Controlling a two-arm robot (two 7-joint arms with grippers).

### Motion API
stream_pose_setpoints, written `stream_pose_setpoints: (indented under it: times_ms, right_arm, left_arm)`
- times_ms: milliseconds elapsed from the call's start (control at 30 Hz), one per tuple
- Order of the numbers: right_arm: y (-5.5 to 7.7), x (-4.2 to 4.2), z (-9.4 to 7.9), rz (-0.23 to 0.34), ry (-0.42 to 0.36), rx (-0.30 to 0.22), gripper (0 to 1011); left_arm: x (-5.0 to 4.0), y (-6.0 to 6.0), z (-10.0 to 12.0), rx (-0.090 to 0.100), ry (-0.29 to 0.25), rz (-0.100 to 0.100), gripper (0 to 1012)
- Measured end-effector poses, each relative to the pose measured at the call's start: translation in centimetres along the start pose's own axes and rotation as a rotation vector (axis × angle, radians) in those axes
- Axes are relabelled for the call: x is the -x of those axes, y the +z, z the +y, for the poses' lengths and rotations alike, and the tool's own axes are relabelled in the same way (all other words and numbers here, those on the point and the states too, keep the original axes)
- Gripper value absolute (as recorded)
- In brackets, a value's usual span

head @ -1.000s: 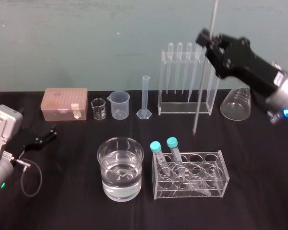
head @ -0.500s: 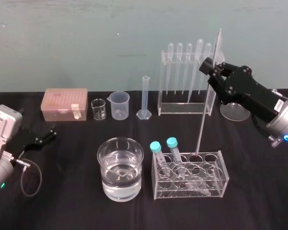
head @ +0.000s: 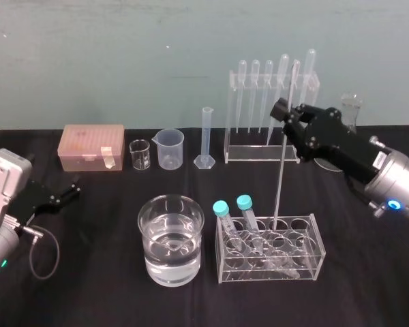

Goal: Hold the thermometer with one hand and immerse one end into the beaker, then reinsert it into the test tube rack.

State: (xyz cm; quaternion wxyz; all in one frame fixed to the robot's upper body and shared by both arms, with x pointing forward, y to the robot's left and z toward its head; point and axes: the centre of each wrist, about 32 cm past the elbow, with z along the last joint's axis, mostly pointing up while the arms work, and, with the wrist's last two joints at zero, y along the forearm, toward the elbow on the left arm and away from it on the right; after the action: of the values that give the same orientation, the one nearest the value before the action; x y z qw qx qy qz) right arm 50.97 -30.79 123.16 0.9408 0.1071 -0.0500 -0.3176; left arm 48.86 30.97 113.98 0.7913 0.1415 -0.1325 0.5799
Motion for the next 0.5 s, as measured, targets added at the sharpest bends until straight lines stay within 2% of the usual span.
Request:
stream_pose_setpoints:
  times_ms: [200, 500]
  right_arm:
    - [-1.3, 0.26, -0.1, 0.037, -0.004, 0.036, 52]
    - [-2.5, 0.29, -0.5, 0.049, -0.026, 0.077, 52]
  left_arm:
    - [0.00, 0.0, 0.0, 0.000, 0.000, 0.000, 1008]
    - [0.00, 0.0, 0.0, 0.000, 0.000, 0.000, 1008]
